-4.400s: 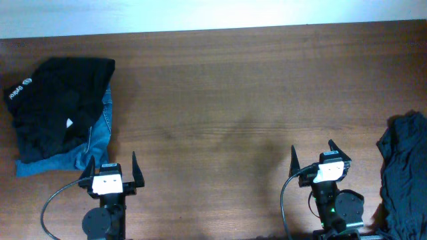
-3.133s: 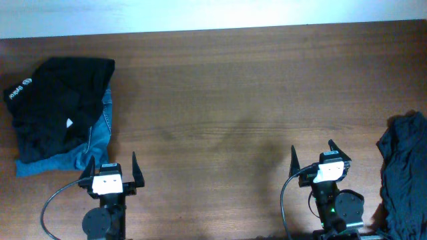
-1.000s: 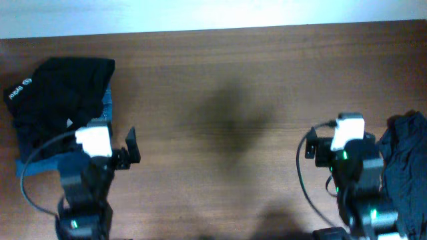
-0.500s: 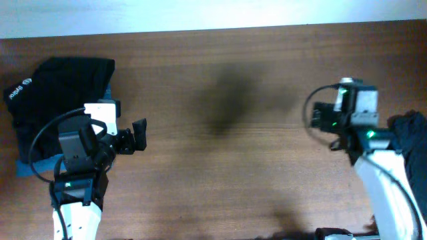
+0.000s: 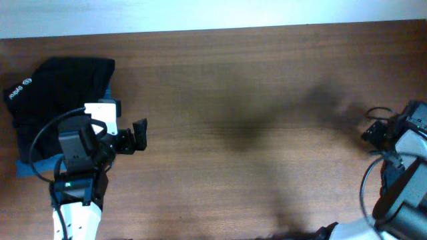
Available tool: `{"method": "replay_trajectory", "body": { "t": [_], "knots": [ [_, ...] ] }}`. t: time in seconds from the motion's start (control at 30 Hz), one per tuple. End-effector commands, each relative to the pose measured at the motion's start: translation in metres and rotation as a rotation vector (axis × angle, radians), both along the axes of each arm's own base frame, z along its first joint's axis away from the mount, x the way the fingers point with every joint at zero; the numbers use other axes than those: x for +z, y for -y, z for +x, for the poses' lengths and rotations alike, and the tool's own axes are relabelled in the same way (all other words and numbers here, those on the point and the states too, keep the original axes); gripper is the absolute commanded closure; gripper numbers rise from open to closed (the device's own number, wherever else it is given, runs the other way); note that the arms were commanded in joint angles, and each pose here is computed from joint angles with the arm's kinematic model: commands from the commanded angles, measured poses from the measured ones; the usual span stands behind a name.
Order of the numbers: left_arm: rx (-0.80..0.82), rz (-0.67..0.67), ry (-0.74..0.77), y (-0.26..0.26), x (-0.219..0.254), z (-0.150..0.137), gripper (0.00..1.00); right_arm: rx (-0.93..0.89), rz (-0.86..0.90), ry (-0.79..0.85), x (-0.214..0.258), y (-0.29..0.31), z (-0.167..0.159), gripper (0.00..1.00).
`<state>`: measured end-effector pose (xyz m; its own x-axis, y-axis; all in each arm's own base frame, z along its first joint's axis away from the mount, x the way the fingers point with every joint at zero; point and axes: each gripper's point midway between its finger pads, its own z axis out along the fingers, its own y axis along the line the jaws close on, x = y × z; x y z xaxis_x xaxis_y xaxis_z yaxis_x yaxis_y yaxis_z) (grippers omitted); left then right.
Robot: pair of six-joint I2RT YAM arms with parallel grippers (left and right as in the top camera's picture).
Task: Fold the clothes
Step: 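Reach the right gripper to the dark shirt at the right edge and grasp it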
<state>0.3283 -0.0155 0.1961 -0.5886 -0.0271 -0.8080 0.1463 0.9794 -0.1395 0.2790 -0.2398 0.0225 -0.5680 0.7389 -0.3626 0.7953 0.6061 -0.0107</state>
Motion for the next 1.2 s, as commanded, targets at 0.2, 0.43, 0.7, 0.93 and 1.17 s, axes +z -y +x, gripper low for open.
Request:
{"method": "replay_trajectory", "body": {
  "t": [0.2,0.43,0.7,0.93,1.17],
  "knots": [
    [-0.005,-0.017,0.02,0.001,0.009,0.003,0.01,-0.056,0.044,0.026,-0.034,0.015,0.007,0.11],
    [-0.005,-0.017,0.02,0.001,0.009,0.003,0.01,-0.067,0.007,0.022,-0.032,0.022,0.007,0.25],
    [-0.005,-0.017,0.02,0.001,0.009,0.003,0.01,-0.069,0.002,0.025,-0.031,0.023,0.007,0.42],
    [-0.005,-0.017,0.019,0.001,0.009,0.003,0.0,-0.062,0.007,0.044,-0.031,0.023,0.011,0.96],
    [-0.005,-0.017,0.02,0.001,0.009,0.003,0.0,0.02,0.121,0.183,-0.018,0.005,0.042,0.96]
  ]
}}
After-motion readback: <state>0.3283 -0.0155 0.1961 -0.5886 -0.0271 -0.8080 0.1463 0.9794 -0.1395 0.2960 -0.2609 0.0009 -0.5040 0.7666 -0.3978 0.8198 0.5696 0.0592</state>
